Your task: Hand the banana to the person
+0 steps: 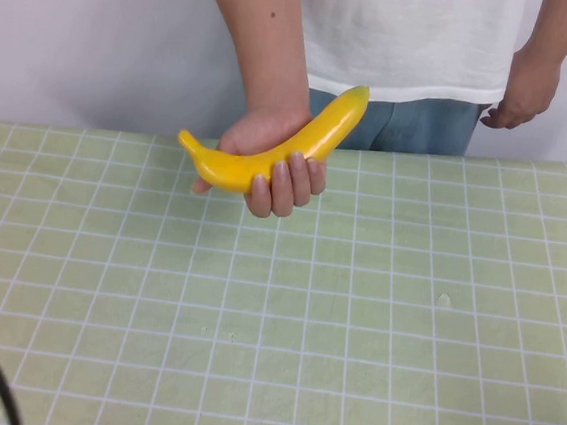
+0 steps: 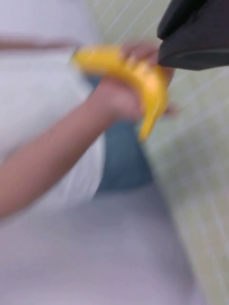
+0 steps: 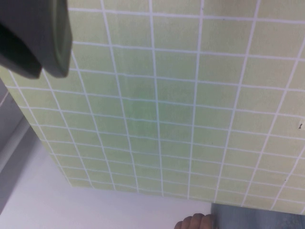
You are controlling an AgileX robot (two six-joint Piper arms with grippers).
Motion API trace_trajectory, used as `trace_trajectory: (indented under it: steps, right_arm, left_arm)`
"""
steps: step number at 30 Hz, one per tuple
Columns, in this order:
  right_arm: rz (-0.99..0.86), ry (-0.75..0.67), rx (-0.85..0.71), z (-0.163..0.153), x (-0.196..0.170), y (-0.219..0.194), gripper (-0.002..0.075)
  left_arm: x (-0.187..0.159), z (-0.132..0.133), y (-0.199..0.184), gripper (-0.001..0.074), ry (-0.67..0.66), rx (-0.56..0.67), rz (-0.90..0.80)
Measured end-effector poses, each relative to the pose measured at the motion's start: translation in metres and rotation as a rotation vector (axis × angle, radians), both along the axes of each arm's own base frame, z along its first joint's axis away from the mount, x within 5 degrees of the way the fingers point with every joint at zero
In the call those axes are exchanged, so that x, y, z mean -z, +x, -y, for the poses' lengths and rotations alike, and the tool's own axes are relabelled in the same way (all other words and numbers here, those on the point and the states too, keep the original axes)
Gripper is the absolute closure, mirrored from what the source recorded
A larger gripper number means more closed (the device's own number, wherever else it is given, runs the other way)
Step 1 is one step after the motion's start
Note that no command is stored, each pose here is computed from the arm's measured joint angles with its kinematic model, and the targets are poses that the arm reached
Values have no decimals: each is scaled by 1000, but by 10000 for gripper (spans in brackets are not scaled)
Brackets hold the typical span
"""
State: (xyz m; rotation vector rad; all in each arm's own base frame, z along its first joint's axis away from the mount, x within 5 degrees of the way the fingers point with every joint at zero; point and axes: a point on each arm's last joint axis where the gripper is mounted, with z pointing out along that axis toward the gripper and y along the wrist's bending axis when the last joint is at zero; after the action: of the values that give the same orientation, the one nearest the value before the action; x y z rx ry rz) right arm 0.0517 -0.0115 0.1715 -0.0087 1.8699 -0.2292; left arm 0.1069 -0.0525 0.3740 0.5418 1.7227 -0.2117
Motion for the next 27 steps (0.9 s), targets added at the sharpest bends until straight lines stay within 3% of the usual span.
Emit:
trace_trajectory:
  steps: [6,11,20,27]
  right_arm:
    - [0,0,0,0,0,0,734]
    - [0,0,0,0,0,0,733]
    - [0,0,0,0,0,0,733]
    - [0,0,0,0,0,0,733]
  left_arm:
    - [21,-28,-20,738,-5,-174,91]
    - [83,-38,-36,738,-31,-250,130]
    - [188,-42,-52,738,-142,-286,3]
    - [200,-42,-55,738,-100,-293,-86]
